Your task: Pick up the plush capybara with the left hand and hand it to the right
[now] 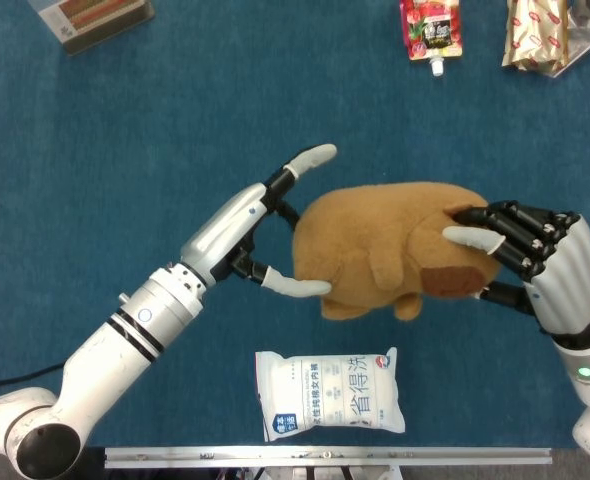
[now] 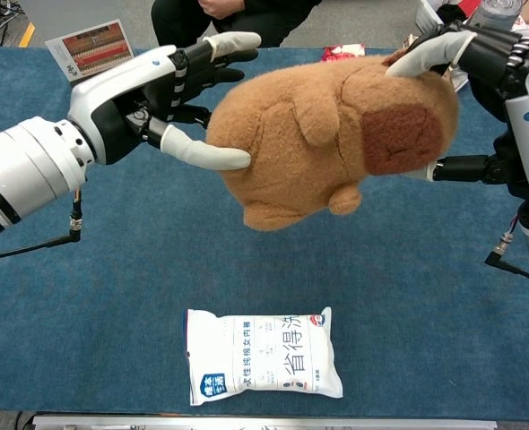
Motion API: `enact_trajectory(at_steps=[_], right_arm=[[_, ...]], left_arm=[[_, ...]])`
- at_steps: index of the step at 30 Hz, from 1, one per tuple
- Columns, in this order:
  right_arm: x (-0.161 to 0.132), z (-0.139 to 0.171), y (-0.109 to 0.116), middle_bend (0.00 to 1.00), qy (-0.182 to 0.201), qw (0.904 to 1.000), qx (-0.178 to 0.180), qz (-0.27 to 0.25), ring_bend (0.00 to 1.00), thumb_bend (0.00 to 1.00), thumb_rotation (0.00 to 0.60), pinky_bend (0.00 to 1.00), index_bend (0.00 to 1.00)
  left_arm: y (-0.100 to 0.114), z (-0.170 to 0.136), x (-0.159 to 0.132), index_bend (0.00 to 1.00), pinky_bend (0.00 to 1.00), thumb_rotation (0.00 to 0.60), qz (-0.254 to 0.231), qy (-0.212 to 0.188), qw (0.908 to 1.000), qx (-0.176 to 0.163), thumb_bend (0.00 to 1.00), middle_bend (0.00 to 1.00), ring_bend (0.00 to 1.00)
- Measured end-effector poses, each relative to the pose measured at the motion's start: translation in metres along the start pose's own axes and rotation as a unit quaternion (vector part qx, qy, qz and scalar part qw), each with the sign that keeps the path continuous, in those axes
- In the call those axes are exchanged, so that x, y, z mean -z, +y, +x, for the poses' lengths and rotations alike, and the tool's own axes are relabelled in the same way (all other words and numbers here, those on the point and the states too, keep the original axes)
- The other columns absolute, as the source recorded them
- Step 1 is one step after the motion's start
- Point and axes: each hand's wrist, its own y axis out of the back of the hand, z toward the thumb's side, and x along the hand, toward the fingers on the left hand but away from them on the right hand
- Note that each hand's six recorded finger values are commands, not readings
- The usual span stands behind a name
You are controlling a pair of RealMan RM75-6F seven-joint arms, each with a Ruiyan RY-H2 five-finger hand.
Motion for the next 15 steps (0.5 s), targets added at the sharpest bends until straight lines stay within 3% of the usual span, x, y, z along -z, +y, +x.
enact_trajectory(at_steps=[15], right_arm=[[0.005,0.003,0.002,0.75,-0.009,0.9999,-0.006,0.005,0.81,0.03,0.600,0.98,0.78]], left_arm=[[0.015,-0.005,0.004,0.00,0.03,0.600,-0.020,-0.003,0.9997,-0.009,0.00,0.00,0.00]])
